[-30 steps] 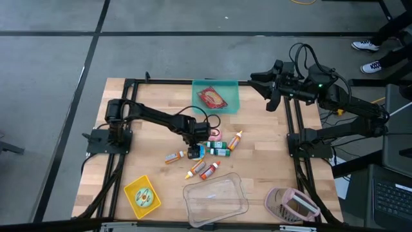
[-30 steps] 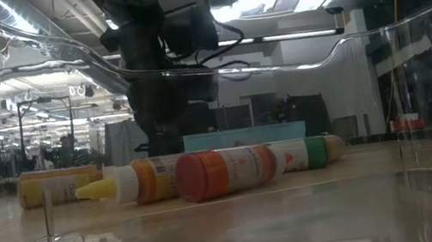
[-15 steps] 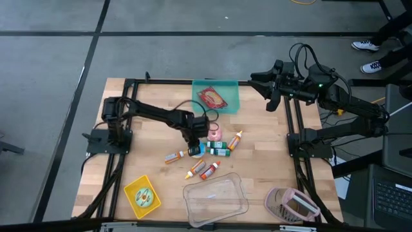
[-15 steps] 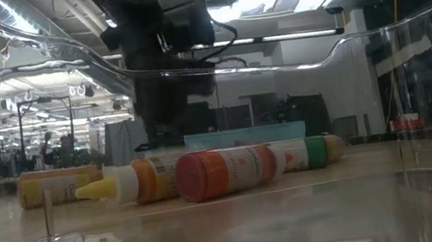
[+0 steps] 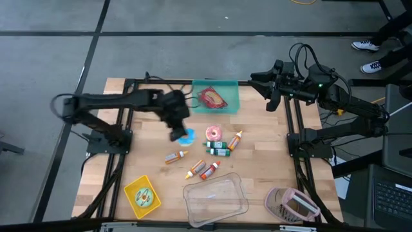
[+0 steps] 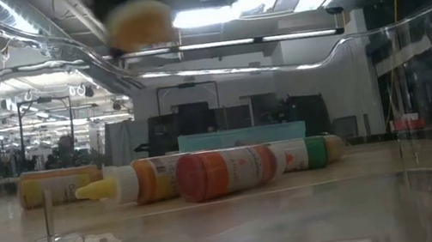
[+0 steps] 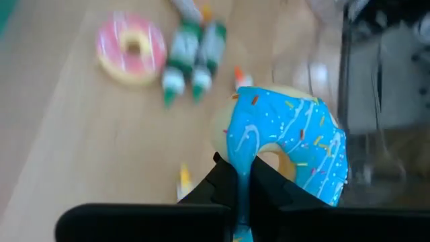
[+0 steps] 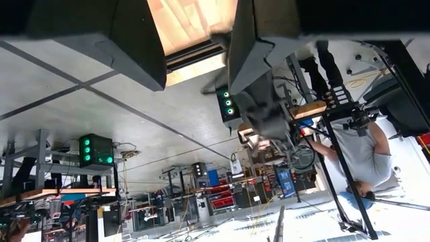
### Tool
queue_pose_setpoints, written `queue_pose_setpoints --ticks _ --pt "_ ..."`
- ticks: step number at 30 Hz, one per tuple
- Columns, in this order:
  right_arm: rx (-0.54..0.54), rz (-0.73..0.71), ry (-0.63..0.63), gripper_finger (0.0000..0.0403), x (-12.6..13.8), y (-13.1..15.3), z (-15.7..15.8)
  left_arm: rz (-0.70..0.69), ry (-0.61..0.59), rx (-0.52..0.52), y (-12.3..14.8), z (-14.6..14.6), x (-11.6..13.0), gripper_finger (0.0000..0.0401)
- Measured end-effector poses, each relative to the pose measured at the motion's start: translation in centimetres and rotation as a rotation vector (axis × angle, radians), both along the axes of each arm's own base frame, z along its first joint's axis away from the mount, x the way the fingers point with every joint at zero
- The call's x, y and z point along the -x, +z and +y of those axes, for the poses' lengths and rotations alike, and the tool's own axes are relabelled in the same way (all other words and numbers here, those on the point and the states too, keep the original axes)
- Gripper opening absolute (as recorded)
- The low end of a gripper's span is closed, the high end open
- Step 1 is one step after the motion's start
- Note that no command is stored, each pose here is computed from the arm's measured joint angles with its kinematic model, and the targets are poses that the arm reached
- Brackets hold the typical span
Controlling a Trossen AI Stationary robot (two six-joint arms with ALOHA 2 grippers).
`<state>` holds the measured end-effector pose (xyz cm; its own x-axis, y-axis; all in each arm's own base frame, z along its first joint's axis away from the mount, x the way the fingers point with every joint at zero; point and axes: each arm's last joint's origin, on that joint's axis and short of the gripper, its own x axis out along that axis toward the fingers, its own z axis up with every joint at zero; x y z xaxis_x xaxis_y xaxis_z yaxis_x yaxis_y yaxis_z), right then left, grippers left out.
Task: Pick & Place Food Item
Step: Put the blue donut into the yellow bin
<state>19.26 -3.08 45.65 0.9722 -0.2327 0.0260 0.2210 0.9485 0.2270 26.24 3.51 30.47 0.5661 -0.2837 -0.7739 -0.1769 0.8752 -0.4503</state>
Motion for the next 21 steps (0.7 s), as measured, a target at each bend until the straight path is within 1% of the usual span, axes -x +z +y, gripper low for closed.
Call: queue_pose_setpoints --ticks 4,5,8,10,13,15,18,21 --pt "0.0 0.0 0.0 0.016 0.0 0.0 0.0 0.1 -0.091 -0.011 2.0 -2.7 4.9 0.0009" --pt "0.0 0.0 0.0 0.016 0.0 0.0 0.0 0.114 -0.094 -0.015 2.3 -3.5 5.9 0.0009" --pt "0.0 0.0 0.0 0.016 0.0 0.0 0.0 0.102 -0.051 -0.005 2.7 -5.9 8.6 0.0009" --pt "0.0 0.0 0.0 0.016 0.0 0.0 0.0 0.078 0.013 0.019 2.6 -7.3 10.2 0.0008" --pt "0.0 0.0 0.0 0.016 0.0 0.0 0.0 0.069 0.113 0.049 1.2 -9.3 11.8 0.0008" --pt "0.0 0.0 -0.005 0.016 0.0 0.0 0.0 0.079 0.152 0.076 -0.1 -10.8 12.4 0.0008" --pt "0.0 0.0 -0.008 0.016 0.0 0.0 0.0 0.121 0.148 0.112 -2.4 -13.4 12.9 0.0008" --pt "-0.001 0.0 -0.008 0.016 0.0 0.0 0.0 0.166 0.133 0.158 -4.5 -16.0 13.0 0.0008"
